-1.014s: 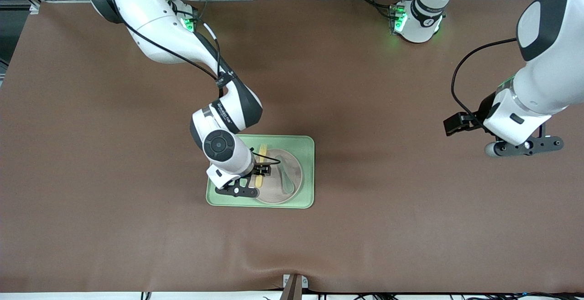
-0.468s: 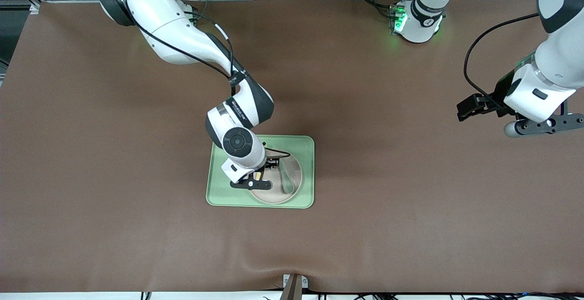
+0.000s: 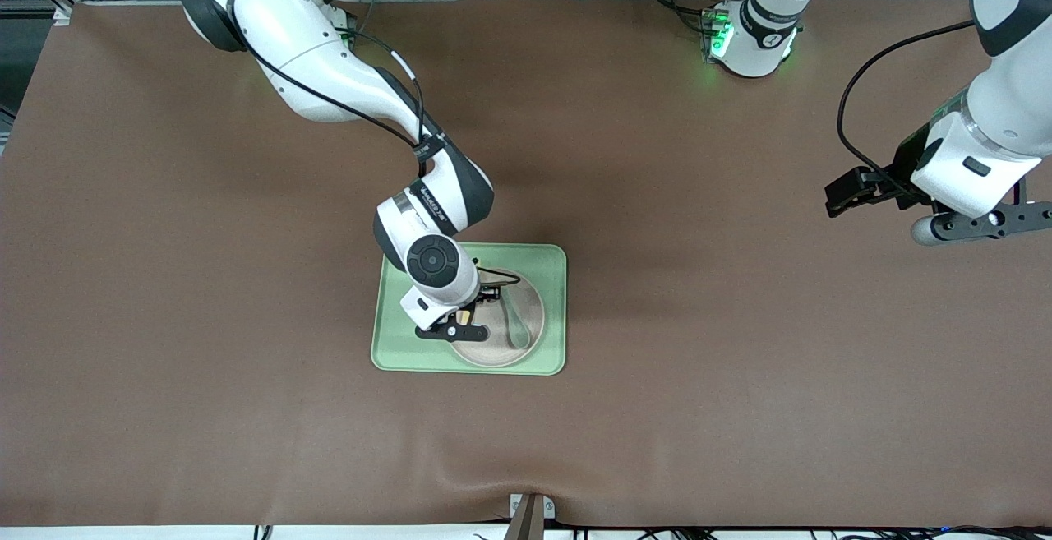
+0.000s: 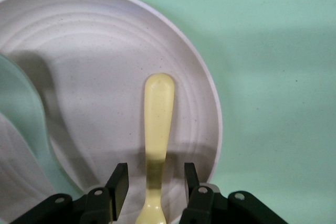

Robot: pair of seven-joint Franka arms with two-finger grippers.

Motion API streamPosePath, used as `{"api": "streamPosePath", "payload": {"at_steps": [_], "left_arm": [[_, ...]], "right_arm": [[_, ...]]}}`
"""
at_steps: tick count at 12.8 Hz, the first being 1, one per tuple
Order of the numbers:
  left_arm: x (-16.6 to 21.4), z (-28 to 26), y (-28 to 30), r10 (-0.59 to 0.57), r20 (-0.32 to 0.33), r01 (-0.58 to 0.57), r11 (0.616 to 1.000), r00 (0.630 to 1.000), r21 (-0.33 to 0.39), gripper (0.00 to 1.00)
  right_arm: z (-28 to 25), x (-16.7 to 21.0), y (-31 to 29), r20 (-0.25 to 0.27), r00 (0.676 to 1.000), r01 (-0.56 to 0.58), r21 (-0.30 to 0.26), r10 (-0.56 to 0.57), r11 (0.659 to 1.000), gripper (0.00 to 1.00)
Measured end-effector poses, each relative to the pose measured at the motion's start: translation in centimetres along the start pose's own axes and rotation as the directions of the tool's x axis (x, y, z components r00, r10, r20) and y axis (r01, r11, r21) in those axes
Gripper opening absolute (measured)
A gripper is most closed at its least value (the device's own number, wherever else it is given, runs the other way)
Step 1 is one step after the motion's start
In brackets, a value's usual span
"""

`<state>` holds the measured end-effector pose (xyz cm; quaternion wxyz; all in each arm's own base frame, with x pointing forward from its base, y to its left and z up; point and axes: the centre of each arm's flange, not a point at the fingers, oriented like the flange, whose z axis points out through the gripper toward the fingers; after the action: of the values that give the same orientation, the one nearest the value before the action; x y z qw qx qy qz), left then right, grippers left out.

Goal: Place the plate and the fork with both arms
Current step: 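Close the right gripper on the yellow fork handle on the plate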

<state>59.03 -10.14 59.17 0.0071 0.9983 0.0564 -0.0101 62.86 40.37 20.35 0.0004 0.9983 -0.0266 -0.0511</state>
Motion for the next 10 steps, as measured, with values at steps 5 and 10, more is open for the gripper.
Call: {"api": "streamPosePath", "payload": {"at_steps": [5,10], "left_arm": [[0.16,-0.37,-0.55,-0.010,-0.008,0.010,1.000,1.000,-0.003,1.00],[0.18,-0.20,-0.55,-0.010,-0.005,0.010,1.000,1.000,-0.002,1.00]], "right_arm": [[0.05,0.01,0.02,-0.002,1.000,0.003,-0.004,-0.003,1.000,0.37],[0.65,-0.29,-0.30,-0.002,1.000,0.015,-0.018,-0.015,1.000,0.28]]}}
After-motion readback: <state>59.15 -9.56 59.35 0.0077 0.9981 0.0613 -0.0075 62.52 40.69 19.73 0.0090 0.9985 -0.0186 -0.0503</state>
